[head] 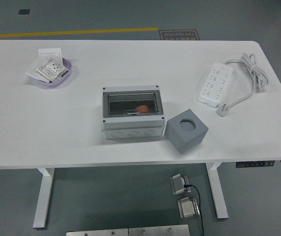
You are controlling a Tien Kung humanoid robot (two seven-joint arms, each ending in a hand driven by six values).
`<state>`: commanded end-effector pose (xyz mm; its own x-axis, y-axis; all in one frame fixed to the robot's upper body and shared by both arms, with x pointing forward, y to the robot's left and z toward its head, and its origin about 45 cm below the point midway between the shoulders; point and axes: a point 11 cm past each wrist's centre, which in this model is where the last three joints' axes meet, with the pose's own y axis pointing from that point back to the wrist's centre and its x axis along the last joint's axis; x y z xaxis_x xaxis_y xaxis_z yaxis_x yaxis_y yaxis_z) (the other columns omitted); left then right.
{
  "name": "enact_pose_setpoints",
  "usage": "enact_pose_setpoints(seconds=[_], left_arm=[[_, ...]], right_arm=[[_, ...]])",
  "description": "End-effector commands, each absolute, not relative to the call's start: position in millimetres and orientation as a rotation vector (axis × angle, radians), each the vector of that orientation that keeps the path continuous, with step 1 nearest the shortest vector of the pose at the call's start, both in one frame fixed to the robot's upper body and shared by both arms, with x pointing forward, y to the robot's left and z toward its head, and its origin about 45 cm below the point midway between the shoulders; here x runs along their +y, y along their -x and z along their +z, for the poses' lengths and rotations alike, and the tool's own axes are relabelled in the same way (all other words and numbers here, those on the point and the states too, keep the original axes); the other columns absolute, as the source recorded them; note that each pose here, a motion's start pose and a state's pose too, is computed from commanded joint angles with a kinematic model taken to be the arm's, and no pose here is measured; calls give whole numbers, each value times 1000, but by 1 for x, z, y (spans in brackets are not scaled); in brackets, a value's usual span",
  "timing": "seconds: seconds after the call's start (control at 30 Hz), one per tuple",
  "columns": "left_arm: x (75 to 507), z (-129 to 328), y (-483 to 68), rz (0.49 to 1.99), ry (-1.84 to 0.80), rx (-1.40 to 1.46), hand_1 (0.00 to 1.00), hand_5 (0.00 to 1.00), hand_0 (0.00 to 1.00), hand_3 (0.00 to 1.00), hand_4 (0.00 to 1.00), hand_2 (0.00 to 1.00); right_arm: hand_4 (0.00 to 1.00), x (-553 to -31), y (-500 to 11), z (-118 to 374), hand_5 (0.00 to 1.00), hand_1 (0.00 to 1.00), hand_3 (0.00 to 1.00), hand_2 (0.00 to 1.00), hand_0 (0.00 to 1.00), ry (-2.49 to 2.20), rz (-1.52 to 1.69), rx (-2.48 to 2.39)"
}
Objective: Pick up the cylinder from the cube,place it in the box,flap close box
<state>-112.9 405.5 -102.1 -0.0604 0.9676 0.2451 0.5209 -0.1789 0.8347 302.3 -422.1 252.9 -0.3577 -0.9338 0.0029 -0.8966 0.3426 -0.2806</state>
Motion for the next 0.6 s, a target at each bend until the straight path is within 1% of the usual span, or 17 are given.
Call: enact_pose_setpoints(seconds=[0.13,0.17,0.33,0.53,0.57,0.6], left_arm=[[406,-102,112,1171,-1720,1587,701,520,691,646,737,571],[406,-102,112,1171,-1720,1587,701,522,692,650,738,575],[405,-102,111,1170,-1716,1589,701,522,692,650,738,575],[405,-103,109,1172,-1712,1589,701,524,691,653,738,582],[405,-103,109,1172,-1712,1589,701,530,694,655,742,591],[404,-103,109,1173,-1710,1589,701,530,694,655,742,591]], right_arm=[[860,-420,-302,258,639,622,716,669,681,1685,-382,2437],[843,-420,-301,259,617,610,692,649,664,1687,-390,2440],[843,-422,-301,261,617,610,692,649,664,1696,-419,2466],[845,-423,-302,260,626,609,687,648,667,1722,-435,2490],[876,-423,-302,259,665,617,690,664,682,1723,-434,2490],[876,-423,-302,259,665,617,690,664,682,1724,-432,2490]])
